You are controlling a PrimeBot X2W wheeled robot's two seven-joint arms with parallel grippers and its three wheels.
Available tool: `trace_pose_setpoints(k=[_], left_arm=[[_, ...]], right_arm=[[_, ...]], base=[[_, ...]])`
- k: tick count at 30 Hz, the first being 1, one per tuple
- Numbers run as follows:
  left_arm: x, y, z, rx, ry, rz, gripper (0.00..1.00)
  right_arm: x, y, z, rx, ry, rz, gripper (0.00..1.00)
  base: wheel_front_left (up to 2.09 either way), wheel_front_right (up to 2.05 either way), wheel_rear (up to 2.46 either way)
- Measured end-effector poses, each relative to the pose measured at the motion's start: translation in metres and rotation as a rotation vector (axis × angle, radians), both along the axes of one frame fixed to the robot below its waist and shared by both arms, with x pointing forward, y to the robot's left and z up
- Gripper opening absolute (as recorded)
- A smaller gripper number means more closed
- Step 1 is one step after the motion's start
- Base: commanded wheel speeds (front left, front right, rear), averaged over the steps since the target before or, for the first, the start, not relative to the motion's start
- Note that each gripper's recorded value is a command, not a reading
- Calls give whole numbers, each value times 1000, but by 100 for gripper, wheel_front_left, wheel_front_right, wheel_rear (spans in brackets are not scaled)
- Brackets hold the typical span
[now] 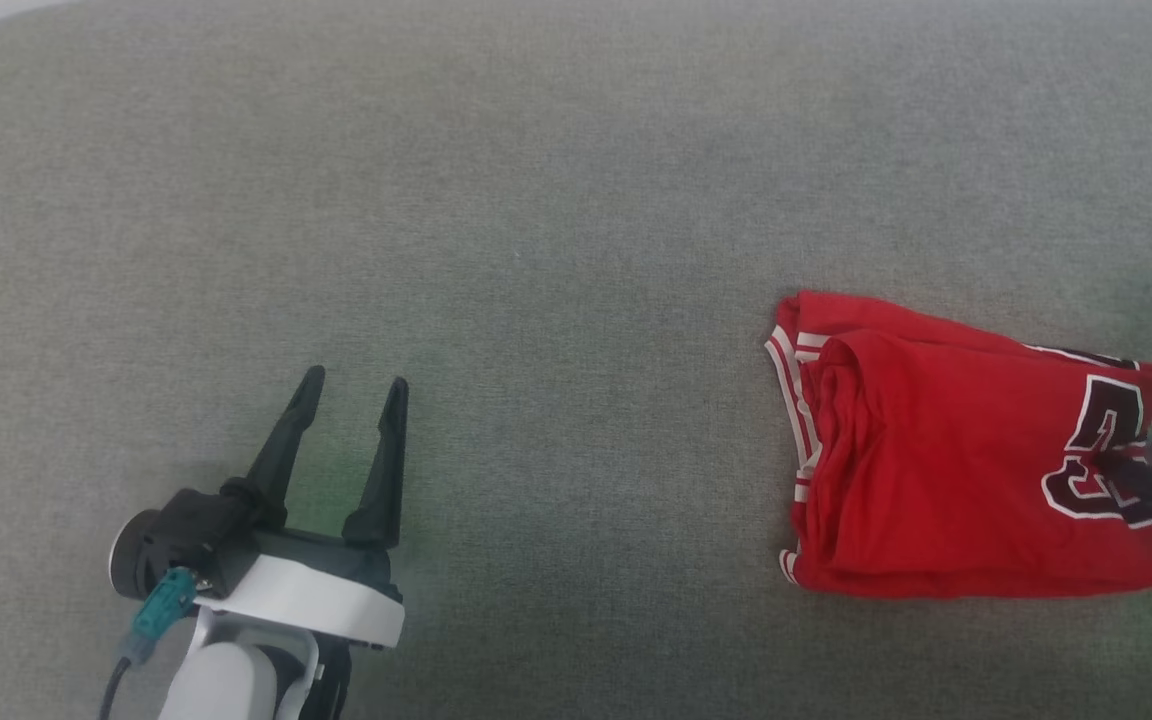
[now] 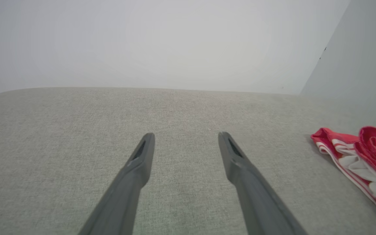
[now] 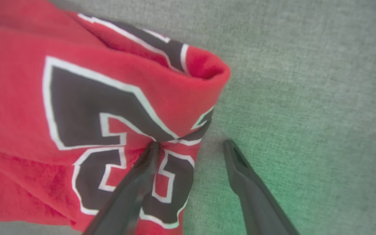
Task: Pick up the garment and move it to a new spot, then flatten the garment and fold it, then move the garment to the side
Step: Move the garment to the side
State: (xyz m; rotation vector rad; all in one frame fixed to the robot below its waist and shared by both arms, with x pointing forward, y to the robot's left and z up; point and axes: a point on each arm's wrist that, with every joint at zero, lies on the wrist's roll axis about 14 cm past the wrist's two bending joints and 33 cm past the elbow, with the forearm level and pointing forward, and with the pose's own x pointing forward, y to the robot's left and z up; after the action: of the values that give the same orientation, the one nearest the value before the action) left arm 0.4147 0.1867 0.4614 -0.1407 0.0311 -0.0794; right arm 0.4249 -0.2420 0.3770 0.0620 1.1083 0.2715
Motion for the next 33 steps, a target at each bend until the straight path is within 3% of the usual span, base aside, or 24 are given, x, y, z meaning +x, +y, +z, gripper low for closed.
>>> trace_pose_setpoints(k=[1,2,3,15,22,26,33], left_arm=[[1,0,-2,0,4,-1,100],[3,-1,-2,-2,5,-4,100],[5,-2,-2,-3,1,-7,100],[28,-30,9,-5,-54,-110,100],[57,-71,22,-4,-128,-250,100],[83,-100,22,-10,-168,-351,100],[121,-130,10,22,-221,-470,100]], right_arm=[[1,0,0,2,-3,-1,38],[1,0,-1,4,-6,-4,15],[3,1,0,8,-14,-7,0],[10,-22,17,44,-125,-121,0],[8,-85,35,-25,-224,-283,0],[6,-138,43,-87,-284,-444,0],[15,-214,55,-254,-363,-616,0]], base=[[0,0,0],[0,0,0],[0,0,0],[0,0,0],[0,0,0],[0,0,0],[0,0,0]])
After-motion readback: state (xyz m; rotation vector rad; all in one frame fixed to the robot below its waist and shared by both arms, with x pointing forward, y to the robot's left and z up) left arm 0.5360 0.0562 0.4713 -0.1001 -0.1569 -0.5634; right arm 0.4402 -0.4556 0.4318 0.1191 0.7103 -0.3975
